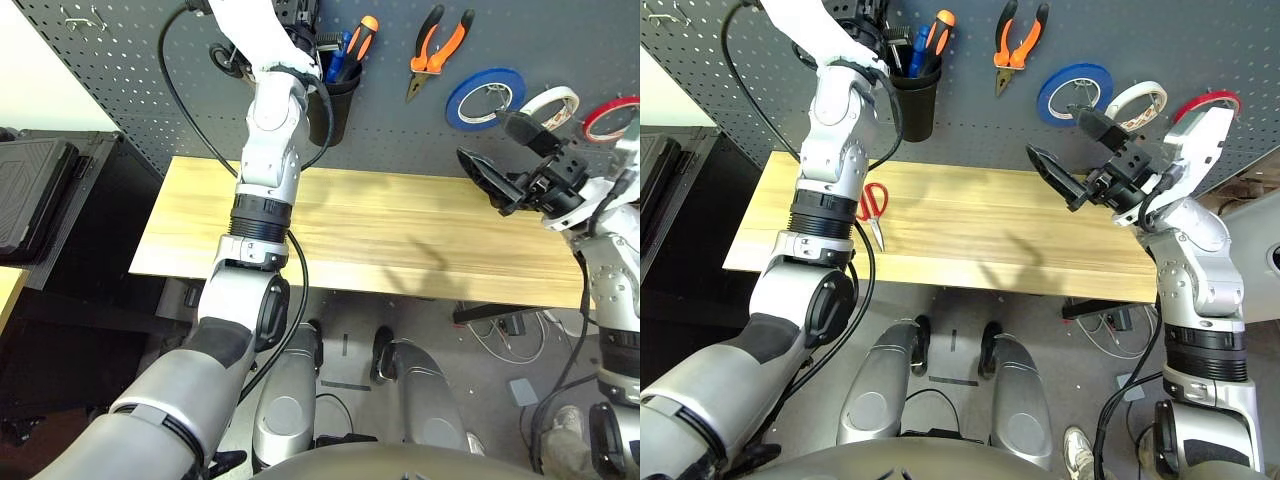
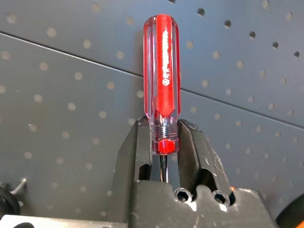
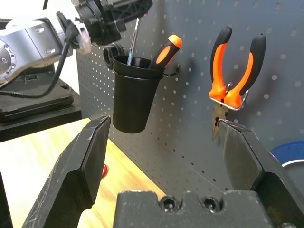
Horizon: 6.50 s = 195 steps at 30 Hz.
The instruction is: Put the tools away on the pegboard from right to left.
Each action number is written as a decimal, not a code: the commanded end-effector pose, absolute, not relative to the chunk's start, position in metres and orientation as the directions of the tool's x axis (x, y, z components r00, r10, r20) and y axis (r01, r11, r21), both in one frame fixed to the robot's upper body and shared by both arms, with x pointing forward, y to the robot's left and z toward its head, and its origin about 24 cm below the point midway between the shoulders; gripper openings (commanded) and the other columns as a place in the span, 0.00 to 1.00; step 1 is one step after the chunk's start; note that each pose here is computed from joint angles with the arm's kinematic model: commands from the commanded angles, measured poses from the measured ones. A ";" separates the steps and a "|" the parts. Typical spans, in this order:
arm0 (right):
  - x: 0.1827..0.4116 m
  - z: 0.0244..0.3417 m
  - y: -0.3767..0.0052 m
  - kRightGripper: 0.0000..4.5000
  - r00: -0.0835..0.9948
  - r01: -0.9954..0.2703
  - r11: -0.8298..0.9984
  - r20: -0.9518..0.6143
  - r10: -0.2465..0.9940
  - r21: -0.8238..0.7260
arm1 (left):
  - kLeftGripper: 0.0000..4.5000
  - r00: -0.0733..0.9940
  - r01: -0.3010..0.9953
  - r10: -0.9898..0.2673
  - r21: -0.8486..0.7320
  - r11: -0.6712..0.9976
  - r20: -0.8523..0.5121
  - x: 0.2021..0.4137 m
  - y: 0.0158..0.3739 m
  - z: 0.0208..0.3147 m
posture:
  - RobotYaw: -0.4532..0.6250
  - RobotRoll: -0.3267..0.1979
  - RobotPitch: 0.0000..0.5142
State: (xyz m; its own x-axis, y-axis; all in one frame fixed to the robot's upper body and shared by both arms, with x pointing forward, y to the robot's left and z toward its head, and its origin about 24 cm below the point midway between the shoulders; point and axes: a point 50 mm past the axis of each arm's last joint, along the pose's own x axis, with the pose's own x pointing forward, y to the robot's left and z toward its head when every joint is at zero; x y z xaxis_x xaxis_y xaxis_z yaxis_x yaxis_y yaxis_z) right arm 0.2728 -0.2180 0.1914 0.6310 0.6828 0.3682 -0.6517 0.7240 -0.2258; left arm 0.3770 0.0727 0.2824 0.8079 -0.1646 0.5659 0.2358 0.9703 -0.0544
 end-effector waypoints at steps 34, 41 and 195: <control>0.278 0.149 -0.183 1.00 0.614 -0.761 0.598 0.019 0.789 -0.253 | 0.99 0.951 0.094 -0.125 0.119 0.988 0.282 0.295 0.124 0.193 | 0.60 0.62 0.48; 0.286 0.117 -0.169 1.00 0.631 -0.774 0.588 -0.206 0.748 -0.236 | 0.99 0.997 0.039 -0.051 0.180 0.983 0.065 0.299 0.135 0.140 | 0.61 0.62 0.51; 0.285 0.202 -0.165 1.00 0.467 -0.758 0.569 0.344 0.815 -0.319 | 0.01 0.965 0.064 0.053 -0.429 0.901 0.256 0.368 0.188 0.198 | 0.58 0.62 0.36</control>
